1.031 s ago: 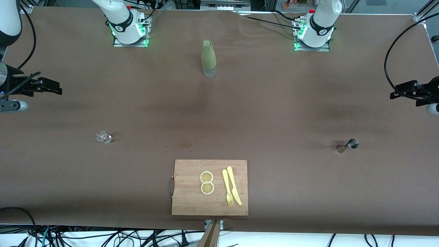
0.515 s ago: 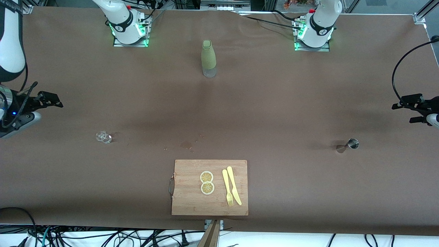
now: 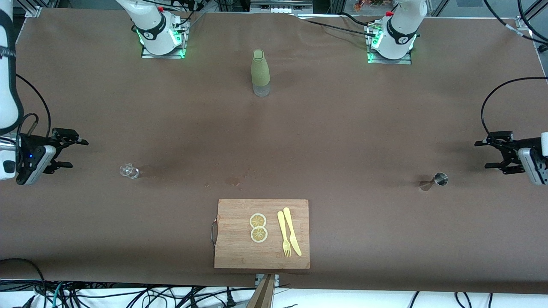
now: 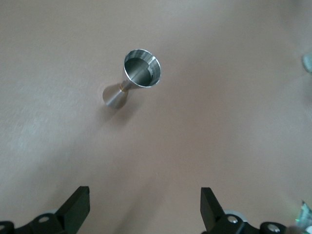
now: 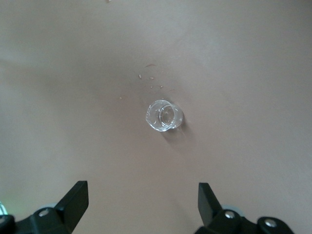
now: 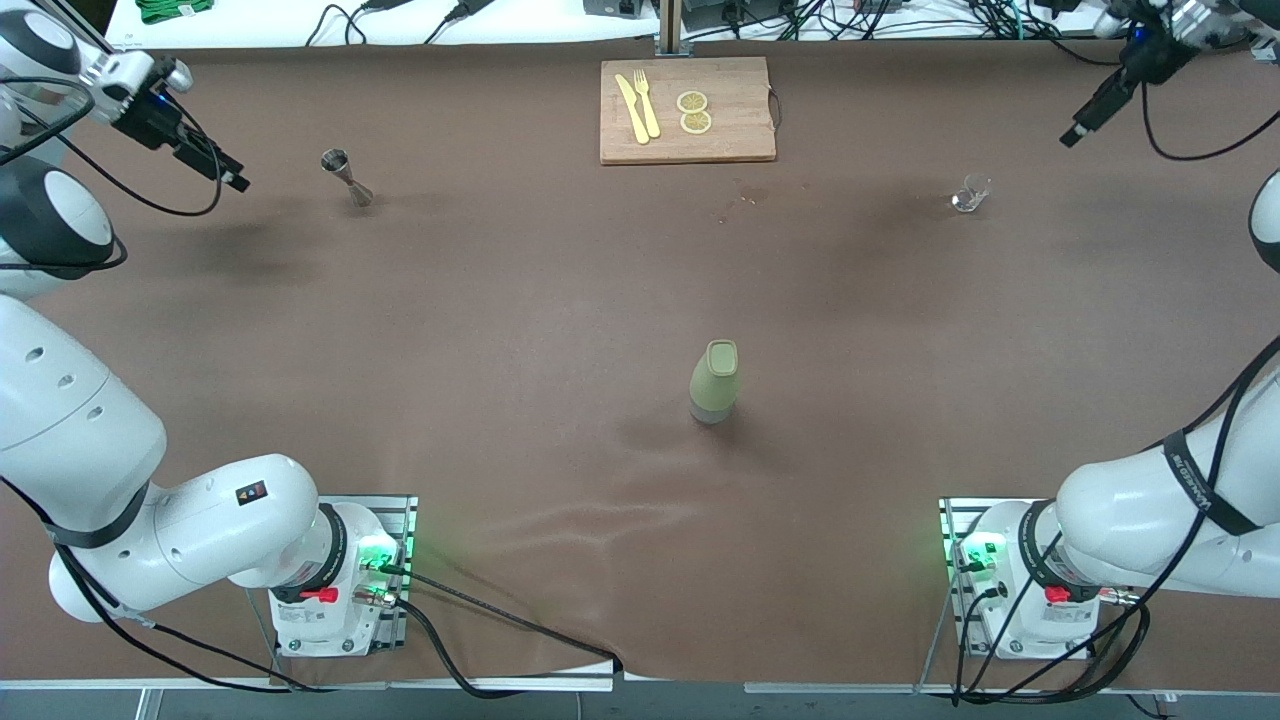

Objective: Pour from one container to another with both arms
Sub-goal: 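Lower the right gripper to the glass cup while the left gripper reaches the jigger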

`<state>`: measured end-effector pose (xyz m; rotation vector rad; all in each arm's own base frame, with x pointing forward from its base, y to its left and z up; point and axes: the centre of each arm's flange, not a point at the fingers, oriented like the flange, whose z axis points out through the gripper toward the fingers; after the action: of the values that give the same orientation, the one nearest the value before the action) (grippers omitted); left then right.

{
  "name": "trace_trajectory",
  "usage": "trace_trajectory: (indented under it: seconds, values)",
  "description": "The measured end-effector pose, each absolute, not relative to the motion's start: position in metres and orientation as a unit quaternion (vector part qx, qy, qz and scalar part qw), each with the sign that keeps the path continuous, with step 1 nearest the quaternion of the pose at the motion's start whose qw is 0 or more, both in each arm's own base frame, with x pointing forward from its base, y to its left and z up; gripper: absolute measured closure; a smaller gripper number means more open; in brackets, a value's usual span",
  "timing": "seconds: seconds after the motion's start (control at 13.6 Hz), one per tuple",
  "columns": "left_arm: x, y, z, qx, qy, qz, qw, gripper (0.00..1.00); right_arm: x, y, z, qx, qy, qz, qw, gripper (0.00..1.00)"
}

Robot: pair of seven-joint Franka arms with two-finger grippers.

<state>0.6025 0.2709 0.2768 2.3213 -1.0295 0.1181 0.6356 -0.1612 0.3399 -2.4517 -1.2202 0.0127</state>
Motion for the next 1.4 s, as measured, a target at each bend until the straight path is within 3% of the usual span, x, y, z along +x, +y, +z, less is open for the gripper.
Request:
trace_trajectory:
  seconds: [0.59, 1.03, 1.4]
  values:
    - [0.613, 0.273, 0.163, 0.783, -0.457, 0.185, 0.380, 0.00, 0.623, -0.191, 0.222, -0.771, -0.549, -0.101, 0.305, 0.00]
    - [0.614, 0.255, 0.105, 0.718, -0.482, 0.313, 0.393, 0.00, 0.623, -0.181, 0.183, -0.705, -0.593, -0.203, 0.332, 0.00]
    - [0.623, 0.227, 0.090, 0.679, -0.496, 0.365, 0.399, 0.00, 0.614, -0.192, 0.134, -0.686, -0.577, -0.278, 0.344, 0.00]
